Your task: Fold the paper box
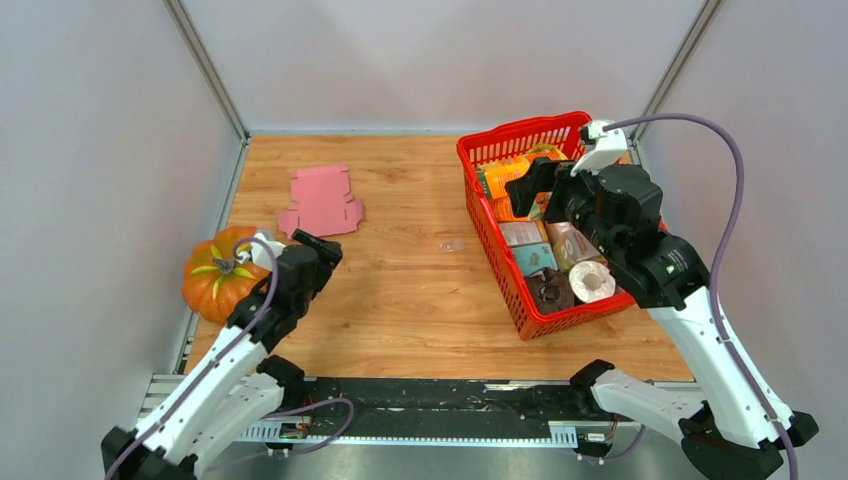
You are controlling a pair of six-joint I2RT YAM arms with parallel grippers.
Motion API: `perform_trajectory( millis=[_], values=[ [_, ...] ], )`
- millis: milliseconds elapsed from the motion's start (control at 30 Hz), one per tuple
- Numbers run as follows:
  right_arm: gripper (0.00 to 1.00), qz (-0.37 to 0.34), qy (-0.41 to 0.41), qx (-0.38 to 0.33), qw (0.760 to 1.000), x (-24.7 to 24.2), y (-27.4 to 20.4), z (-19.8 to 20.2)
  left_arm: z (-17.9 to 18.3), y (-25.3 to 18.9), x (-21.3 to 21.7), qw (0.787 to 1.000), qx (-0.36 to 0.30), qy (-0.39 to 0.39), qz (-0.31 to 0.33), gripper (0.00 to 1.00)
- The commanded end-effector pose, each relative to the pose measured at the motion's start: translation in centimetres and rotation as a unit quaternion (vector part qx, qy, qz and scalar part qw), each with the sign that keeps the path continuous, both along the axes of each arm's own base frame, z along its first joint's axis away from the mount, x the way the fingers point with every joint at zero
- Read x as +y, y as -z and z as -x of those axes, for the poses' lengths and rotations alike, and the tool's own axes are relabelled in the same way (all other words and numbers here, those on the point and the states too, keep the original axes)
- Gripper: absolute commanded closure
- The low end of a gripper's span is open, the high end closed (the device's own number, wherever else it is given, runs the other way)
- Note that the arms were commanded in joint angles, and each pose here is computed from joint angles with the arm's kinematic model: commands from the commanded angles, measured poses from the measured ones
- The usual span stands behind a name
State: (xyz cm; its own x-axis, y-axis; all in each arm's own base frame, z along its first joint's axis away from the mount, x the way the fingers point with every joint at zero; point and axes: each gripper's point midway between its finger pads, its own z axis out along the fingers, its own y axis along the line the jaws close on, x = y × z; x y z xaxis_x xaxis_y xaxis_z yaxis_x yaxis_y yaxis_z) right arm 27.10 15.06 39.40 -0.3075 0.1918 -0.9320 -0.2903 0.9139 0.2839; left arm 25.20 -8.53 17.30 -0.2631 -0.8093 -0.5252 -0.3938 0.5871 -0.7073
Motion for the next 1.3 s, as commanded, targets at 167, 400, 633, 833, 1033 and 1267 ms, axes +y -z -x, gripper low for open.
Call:
perform_trajectory(
  millis=[167, 400, 633, 833, 1033, 1267],
  values=[
    [0.00, -0.045, -0.022, -0.057, 0.997, -0.3, -2.4, 2.1, -6.6, 4.9, 4.0, 0.961, 0.003, -0.276, -0.003, 0.15],
    [0.00, -0.045, -0.021, -0.115, 0.992, -2.0, -5.9, 4.1, -9.7, 9.4, 3.9, 0.934, -0.021, -0.354, 0.035, 0.24],
    [0.00, -0.057, -0.022, -0.144, 0.988, -2.8, -7.0, 5.2, -12.8, 10.8, 3.4, 0.915, -0.044, -0.397, 0.056, 0.30],
    [0.00, -0.055, -0.017, -0.151, 0.987, -3.1, -7.4, 5.4, -16.3, 12.7, 3.5, 0.897, -0.062, -0.425, 0.106, 0.44],
    [0.00, -0.056, -0.016, -0.153, 0.987, -3.3, -7.8, 5.5, -21.0, 12.5, 4.0, 0.901, -0.094, -0.402, 0.135, 0.89],
    [0.00, -0.051, -0.006, -0.139, 0.989, -3.3, -6.5, 5.0, -24.1, 2.2, 2.6, 0.957, -0.142, -0.248, 0.046, 1.00]
  ],
)
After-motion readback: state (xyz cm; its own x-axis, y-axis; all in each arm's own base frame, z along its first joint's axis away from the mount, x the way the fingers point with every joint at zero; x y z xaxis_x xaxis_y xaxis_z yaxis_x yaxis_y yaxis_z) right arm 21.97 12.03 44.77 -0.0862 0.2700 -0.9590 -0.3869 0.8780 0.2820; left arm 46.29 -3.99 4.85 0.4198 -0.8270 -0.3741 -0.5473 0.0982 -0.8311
